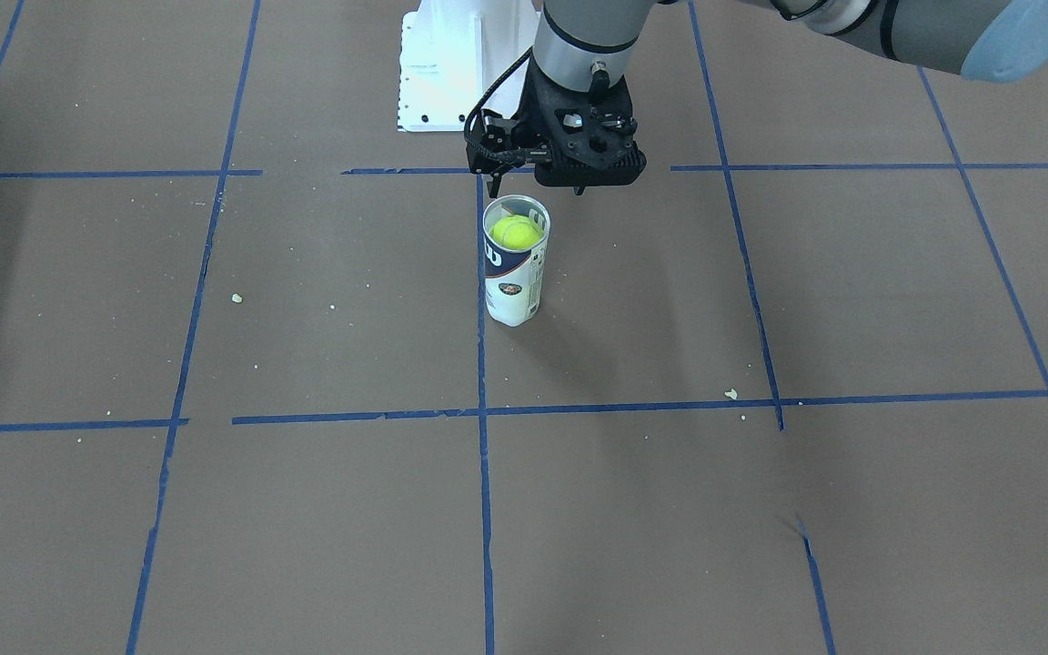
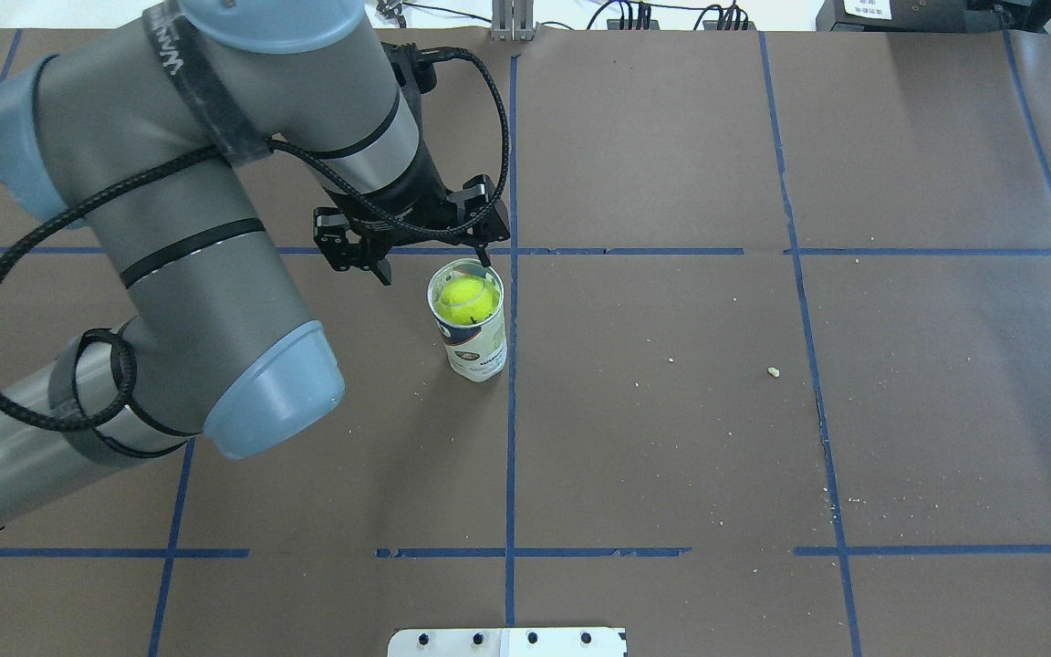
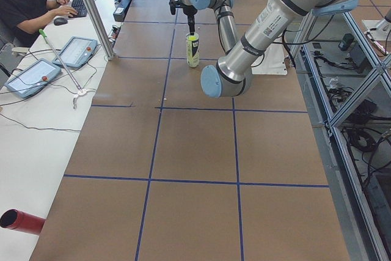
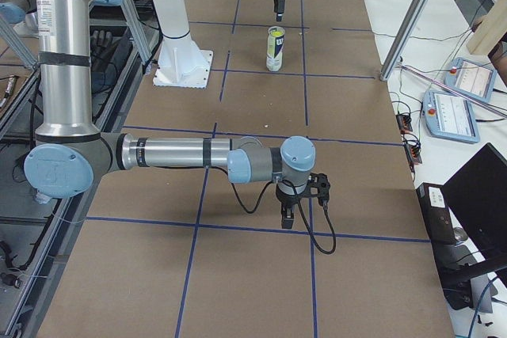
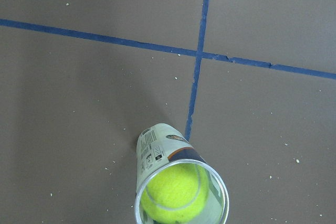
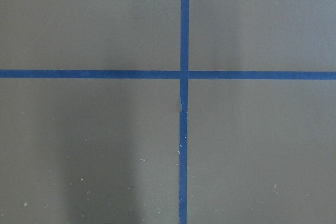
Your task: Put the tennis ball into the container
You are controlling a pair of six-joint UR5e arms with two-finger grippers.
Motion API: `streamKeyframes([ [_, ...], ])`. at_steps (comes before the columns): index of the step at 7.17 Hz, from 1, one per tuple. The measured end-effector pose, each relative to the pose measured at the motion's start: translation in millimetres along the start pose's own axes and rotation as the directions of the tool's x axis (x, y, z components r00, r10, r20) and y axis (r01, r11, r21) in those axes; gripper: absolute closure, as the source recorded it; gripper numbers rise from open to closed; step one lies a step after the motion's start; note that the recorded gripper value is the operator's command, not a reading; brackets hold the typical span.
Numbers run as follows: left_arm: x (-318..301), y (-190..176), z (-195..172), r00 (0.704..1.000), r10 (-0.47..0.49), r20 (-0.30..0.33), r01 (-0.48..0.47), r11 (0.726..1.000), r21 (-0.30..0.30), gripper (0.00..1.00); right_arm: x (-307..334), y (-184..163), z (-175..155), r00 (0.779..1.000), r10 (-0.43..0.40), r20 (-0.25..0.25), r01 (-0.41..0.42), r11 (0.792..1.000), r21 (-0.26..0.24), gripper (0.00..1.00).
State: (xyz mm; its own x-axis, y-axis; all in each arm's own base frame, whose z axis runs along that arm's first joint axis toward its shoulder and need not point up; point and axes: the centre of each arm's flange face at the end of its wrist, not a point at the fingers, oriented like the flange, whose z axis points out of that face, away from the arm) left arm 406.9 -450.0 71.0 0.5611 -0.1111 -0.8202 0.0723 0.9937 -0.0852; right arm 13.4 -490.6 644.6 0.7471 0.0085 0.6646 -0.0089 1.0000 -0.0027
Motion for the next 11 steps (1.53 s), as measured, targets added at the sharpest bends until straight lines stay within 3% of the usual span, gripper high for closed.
streamKeyframes([
  [2,-28,5,-10,1.0,0.028,-0.006,-0.028,0.999,0.02,0.0,0,0,0,1.0,0.0,0.0,0.0,1.0,0.0,0.0],
  [5,-113,-56,-28,0.989,0.138,0.061,-0.142,0.987,0.078,0.0,0,0,0,1.0,0.0,0.0,0.0,1.0,0.0,0.0],
  [7,-227,-116,-56,0.975,0.191,0.111,-0.202,0.975,0.095,0.0,0,0,0,1.0,0.0,0.0,0.0,1.0,0.0,0.0],
  [9,-384,-167,-76,0.949,0.247,0.196,-0.267,0.96,0.085,0.0,0,0,0,1.0,0.0,0.0,0.0,1.0,0.0,0.0],
  [11,-535,-184,-97,0.92,0.293,0.261,-0.314,0.949,0.042,0.0,0,0,0,1.0,-0.001,0.0,0.001,1.0,-0.001,0.0],
])
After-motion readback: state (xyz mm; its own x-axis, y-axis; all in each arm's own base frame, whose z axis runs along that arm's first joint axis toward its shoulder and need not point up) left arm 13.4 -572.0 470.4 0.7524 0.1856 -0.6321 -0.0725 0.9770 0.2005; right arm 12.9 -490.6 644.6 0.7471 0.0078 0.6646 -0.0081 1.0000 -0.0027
